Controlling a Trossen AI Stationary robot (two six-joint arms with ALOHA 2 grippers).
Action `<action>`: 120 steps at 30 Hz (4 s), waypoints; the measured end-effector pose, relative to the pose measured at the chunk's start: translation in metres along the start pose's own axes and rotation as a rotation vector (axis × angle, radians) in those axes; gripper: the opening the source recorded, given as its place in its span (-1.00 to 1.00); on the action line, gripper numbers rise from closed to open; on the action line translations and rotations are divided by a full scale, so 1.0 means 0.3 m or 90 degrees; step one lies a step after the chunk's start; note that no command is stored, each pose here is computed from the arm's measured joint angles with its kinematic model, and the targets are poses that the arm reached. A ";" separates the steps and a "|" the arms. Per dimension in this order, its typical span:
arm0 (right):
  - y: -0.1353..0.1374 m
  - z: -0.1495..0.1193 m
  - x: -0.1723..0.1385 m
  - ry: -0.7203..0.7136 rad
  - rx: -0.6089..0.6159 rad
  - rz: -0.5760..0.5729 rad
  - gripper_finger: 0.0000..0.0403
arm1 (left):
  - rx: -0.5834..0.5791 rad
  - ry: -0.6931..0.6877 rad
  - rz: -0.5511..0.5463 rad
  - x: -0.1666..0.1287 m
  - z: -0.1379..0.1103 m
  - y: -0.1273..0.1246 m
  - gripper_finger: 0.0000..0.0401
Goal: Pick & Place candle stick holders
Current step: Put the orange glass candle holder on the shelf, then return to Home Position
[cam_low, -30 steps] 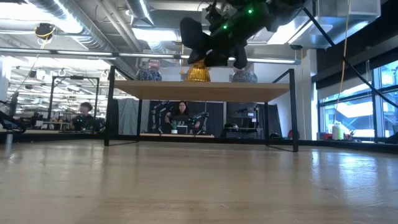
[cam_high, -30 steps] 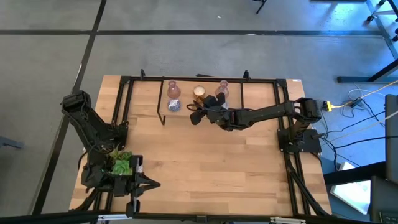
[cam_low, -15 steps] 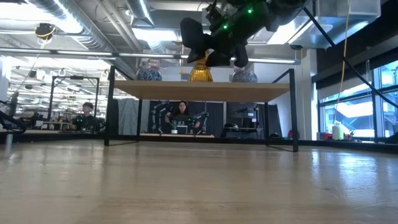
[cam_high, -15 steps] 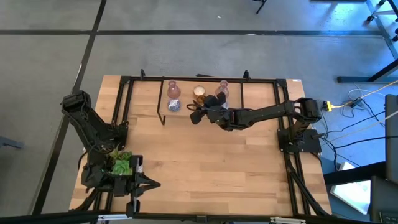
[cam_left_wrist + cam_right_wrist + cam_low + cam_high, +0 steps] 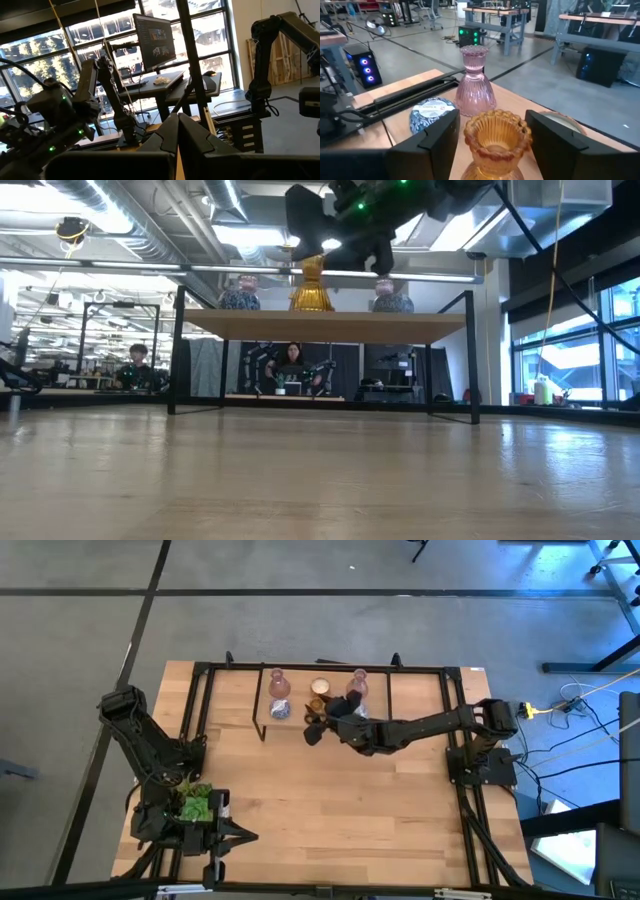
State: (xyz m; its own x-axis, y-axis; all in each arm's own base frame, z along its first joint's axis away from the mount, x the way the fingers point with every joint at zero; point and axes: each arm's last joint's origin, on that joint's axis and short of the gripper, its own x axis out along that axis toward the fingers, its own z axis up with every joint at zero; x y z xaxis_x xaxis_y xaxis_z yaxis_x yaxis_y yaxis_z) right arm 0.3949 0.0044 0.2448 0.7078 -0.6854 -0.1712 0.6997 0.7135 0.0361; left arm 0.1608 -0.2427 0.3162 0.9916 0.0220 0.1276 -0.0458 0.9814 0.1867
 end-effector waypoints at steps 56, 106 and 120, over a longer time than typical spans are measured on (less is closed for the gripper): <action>0.023 -0.020 -0.040 0.003 0.010 -0.054 0.60 | 0.000 -0.002 -0.005 0.000 0.000 -0.001 -0.99; 0.039 -0.037 -0.086 -0.011 -0.050 -0.154 0.61 | -0.001 -0.016 -0.035 0.000 0.002 -0.005 -0.99; 0.066 -0.036 -0.116 -0.022 -0.035 -0.135 0.61 | 0.000 -0.016 -0.035 0.000 0.002 -0.005 -0.99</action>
State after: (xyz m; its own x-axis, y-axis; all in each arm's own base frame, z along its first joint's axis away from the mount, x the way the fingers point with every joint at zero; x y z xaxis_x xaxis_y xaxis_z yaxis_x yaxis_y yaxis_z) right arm 0.3831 0.0438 0.2409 0.5495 -0.8244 -0.1358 0.8270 0.5598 -0.0516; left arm 0.1607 -0.2444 0.3165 0.9893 -0.0371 0.1408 0.0091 0.9809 0.1941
